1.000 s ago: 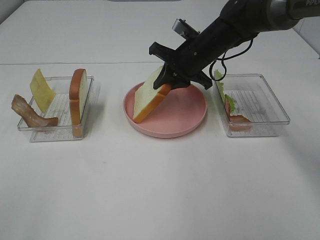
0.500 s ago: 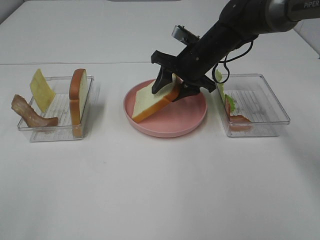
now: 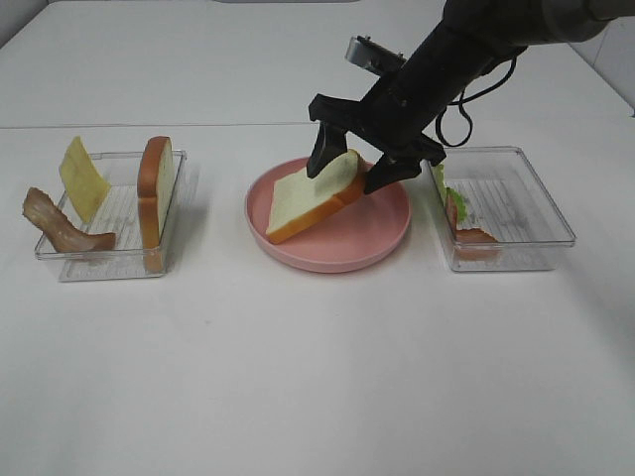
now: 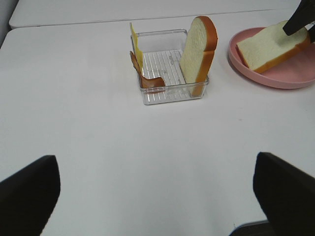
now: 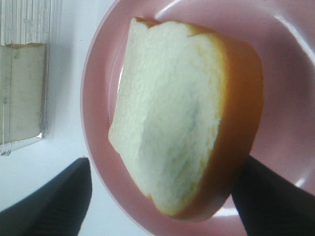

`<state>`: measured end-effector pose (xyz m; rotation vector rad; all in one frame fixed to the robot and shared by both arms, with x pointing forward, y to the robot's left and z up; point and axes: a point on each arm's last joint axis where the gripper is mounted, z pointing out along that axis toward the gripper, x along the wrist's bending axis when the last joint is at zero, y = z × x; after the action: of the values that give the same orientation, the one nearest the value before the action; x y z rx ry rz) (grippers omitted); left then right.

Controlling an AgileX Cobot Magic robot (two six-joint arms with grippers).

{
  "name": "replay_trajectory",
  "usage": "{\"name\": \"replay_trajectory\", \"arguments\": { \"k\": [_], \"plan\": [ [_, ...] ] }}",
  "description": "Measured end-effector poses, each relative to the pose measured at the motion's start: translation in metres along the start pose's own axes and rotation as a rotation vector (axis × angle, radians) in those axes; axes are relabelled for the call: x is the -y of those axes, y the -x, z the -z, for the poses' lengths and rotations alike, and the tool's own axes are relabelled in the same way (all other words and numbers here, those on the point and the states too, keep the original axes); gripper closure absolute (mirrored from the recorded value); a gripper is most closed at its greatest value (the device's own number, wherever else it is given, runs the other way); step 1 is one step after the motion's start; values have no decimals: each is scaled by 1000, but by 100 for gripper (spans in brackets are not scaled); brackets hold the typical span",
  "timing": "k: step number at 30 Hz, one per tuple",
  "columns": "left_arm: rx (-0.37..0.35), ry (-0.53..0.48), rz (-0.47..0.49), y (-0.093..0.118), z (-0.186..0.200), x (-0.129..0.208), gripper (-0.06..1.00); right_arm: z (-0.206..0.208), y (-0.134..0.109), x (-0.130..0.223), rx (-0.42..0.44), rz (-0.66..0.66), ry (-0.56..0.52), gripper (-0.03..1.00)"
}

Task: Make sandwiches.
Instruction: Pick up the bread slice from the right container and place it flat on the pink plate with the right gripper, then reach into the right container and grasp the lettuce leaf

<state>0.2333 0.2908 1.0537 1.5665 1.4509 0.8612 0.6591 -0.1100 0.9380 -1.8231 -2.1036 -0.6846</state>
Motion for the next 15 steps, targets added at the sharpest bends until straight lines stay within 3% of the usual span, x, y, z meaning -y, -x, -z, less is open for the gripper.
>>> {"name": "replay_trajectory", "arguments": {
  "k": [8, 15],
  "plan": [
    [0, 0, 0, 0, 0, 0, -5, 20, -8, 2, 24, 36, 0, 22],
    [0, 0, 0, 0, 0, 0, -5, 53, -14, 4, 130, 88, 48, 22]
  ]
}}
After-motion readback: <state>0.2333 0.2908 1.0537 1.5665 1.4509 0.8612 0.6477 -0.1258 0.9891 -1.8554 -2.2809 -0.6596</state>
